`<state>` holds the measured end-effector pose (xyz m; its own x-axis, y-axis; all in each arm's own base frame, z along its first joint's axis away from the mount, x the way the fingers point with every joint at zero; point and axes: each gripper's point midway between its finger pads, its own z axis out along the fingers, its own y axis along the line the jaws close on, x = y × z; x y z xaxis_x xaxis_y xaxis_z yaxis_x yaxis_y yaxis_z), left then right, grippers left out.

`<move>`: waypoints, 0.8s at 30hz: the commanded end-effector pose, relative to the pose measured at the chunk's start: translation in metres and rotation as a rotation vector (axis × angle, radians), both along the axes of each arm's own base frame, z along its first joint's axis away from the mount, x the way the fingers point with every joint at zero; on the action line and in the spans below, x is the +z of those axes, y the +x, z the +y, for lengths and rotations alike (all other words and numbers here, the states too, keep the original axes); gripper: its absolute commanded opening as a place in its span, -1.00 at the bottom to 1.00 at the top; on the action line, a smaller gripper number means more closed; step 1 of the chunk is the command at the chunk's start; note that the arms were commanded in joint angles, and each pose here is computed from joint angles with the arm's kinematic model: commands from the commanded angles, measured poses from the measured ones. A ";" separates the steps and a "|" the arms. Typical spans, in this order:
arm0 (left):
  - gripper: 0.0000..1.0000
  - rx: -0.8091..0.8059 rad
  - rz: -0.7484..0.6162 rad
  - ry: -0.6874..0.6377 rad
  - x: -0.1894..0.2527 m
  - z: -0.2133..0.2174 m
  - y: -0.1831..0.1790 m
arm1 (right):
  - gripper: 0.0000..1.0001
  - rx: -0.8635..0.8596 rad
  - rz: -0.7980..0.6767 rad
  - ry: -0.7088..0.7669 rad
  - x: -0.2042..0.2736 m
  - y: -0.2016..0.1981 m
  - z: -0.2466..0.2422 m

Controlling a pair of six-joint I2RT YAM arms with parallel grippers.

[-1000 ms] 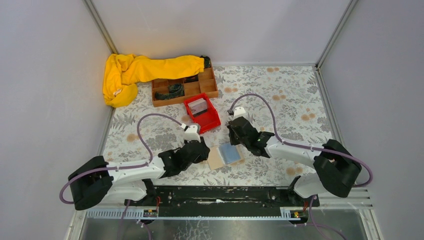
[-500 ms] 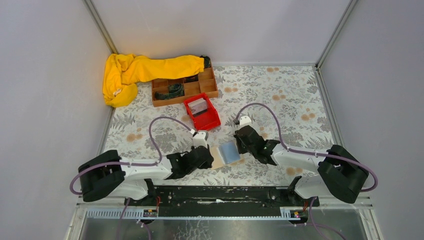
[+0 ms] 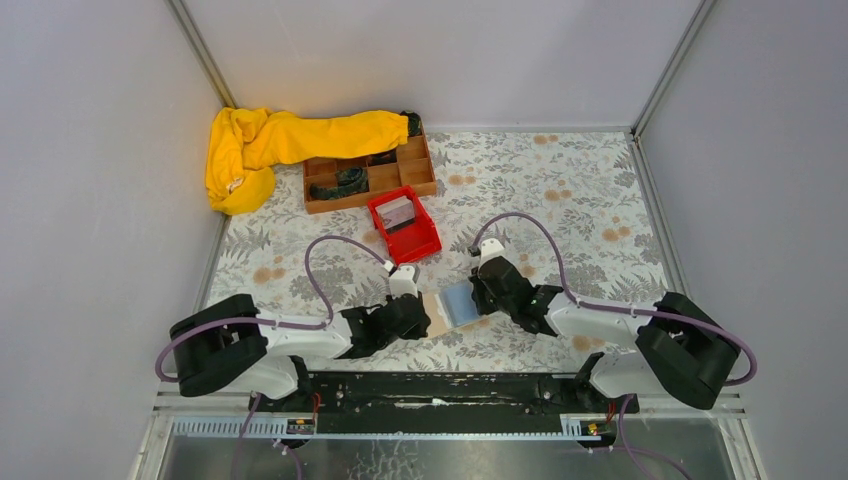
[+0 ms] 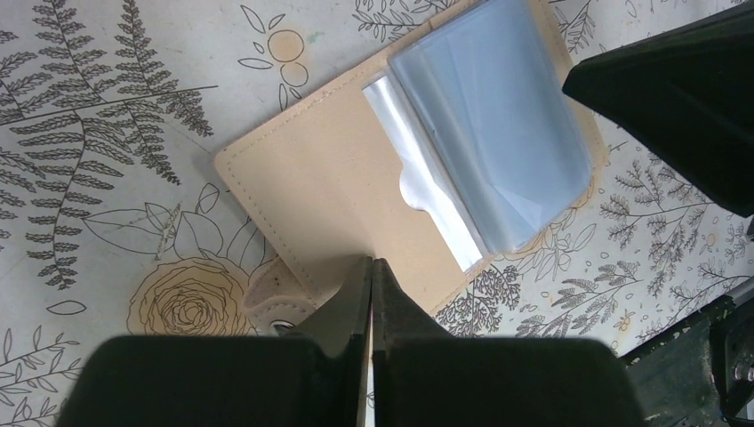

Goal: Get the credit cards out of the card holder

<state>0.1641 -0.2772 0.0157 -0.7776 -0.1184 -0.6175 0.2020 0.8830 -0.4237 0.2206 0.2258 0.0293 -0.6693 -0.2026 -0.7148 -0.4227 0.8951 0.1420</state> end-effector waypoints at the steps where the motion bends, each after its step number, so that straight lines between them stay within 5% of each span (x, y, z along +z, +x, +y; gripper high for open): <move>1: -1.00 0.021 -0.011 0.005 -0.004 0.002 0.003 | -1.00 0.022 0.013 0.049 -0.001 0.001 0.012; 24: -1.00 0.029 -0.039 0.002 0.002 0.002 0.007 | -1.00 -0.076 0.019 -0.002 -0.012 0.004 -0.014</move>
<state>0.1666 -0.2767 0.0160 -0.7699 -0.1299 -0.6248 0.1944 0.8848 -0.4235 0.2245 0.2257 0.0219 -0.6894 -0.1597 -0.7066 -0.3882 0.9050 0.1742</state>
